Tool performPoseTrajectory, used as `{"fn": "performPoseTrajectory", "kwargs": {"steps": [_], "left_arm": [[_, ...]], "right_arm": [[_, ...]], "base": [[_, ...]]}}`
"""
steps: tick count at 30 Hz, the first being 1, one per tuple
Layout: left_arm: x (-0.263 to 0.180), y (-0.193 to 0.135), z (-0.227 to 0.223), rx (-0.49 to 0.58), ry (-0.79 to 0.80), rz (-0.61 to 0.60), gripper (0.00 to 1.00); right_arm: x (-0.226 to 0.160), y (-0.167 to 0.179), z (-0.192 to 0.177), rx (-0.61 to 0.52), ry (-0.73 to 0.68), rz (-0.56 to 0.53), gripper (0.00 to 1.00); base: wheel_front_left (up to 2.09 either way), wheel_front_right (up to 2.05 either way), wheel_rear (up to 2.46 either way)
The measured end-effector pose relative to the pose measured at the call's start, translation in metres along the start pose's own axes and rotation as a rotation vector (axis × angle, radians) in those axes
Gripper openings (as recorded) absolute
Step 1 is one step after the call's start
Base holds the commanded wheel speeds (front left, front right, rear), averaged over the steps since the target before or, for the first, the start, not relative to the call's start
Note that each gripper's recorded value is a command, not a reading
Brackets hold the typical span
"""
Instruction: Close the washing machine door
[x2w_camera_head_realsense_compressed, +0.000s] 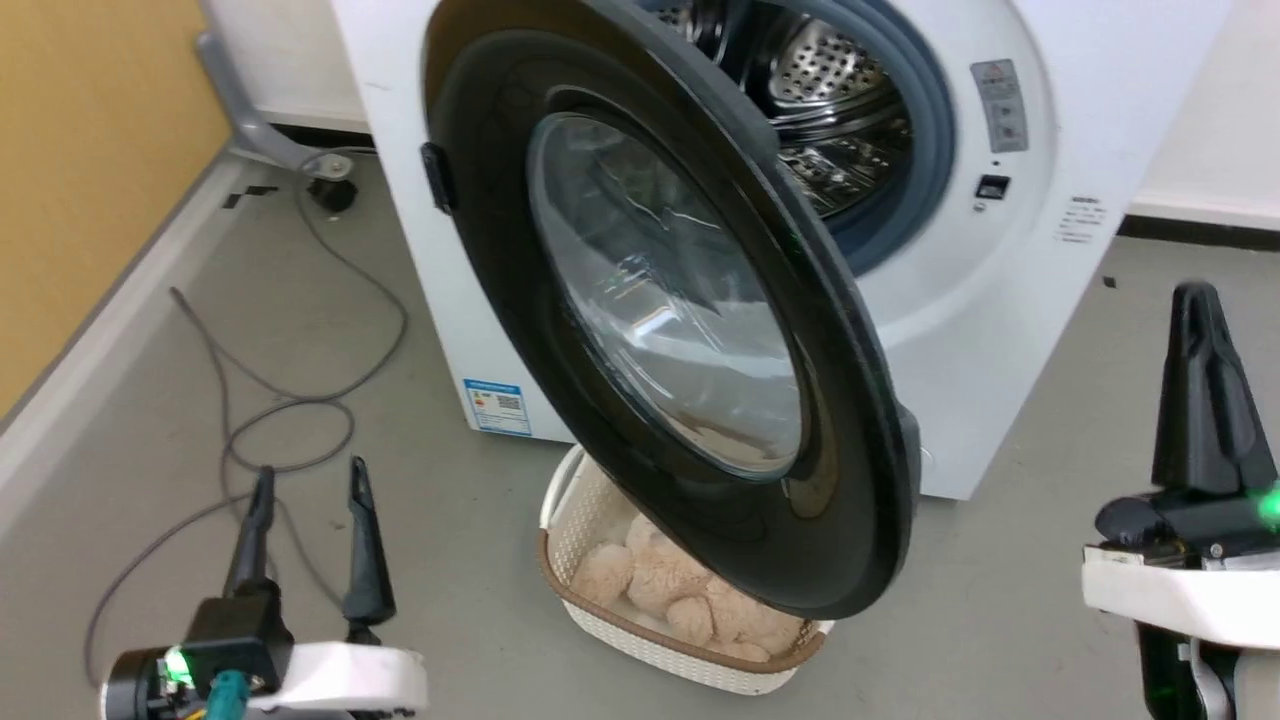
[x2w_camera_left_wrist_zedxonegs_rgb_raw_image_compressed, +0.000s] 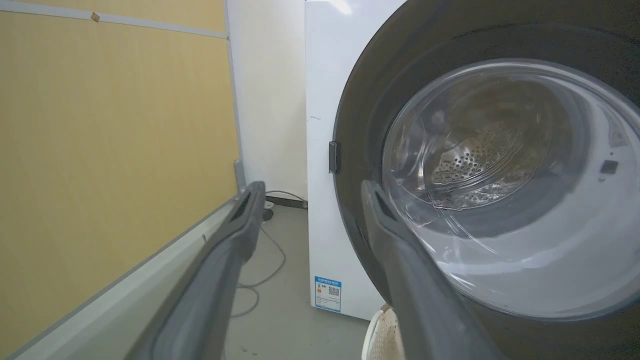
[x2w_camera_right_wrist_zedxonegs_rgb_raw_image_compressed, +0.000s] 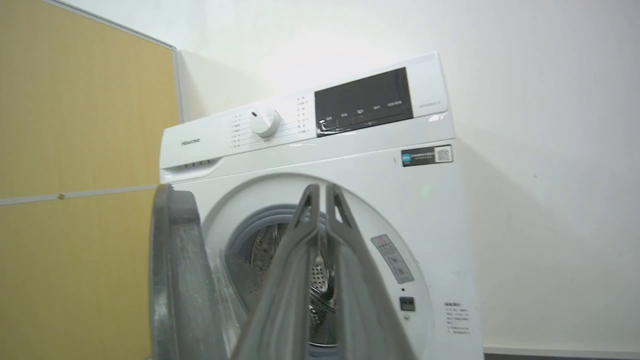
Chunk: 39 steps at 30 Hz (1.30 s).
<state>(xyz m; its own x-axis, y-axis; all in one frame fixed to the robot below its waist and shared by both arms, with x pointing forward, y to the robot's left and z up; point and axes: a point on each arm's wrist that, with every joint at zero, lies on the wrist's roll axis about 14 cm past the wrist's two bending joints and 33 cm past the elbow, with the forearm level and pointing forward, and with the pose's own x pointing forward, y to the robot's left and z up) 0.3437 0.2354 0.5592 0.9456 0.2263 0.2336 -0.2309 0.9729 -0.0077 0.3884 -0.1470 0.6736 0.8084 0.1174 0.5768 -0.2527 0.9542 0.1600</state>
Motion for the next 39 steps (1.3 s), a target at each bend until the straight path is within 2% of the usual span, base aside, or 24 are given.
{"fn": "performPoseTrajectory", "kwargs": {"steps": [5,11,15,21,23,26,30,39], "left_arm": [[-0.007,0.003,0.002,0.022,-0.005,0.007,1.00],[-0.007,0.009,0.005,0.012,-0.015,0.035,1.00],[-0.006,0.010,0.005,0.020,-0.015,0.039,1.00],[-0.004,0.008,-0.001,0.019,0.001,0.034,1.00],[-0.003,0.007,-0.003,0.020,0.007,0.034,1.00],[-0.002,0.006,-0.007,0.020,0.018,0.035,1.00],[-0.001,0.003,-0.012,0.027,0.030,0.029,1.00],[0.009,-0.010,-0.022,0.030,0.051,-0.001,1.00]], "right_arm": [[0.014,0.054,0.030,0.131,-0.111,0.149,0.00],[0.006,0.117,0.036,0.221,-0.105,0.374,0.00],[-0.010,0.143,0.020,0.242,-0.029,0.494,0.00],[-0.047,0.159,-0.035,0.165,0.182,0.643,0.00],[-0.053,0.156,-0.050,0.175,0.239,0.639,0.00],[-0.066,0.143,-0.079,0.119,0.337,0.642,0.00],[-0.076,0.117,-0.109,0.070,0.441,0.588,0.00],[-0.076,0.063,-0.143,0.010,0.537,0.424,0.00]], "base": [[0.00,0.00,0.00],[0.00,0.00,0.00],[0.00,0.00,0.00],[0.00,0.00,0.00],[0.00,0.00,0.00],[0.00,0.00,0.00],[0.00,0.00,0.00],[0.00,0.00,0.00]]}}
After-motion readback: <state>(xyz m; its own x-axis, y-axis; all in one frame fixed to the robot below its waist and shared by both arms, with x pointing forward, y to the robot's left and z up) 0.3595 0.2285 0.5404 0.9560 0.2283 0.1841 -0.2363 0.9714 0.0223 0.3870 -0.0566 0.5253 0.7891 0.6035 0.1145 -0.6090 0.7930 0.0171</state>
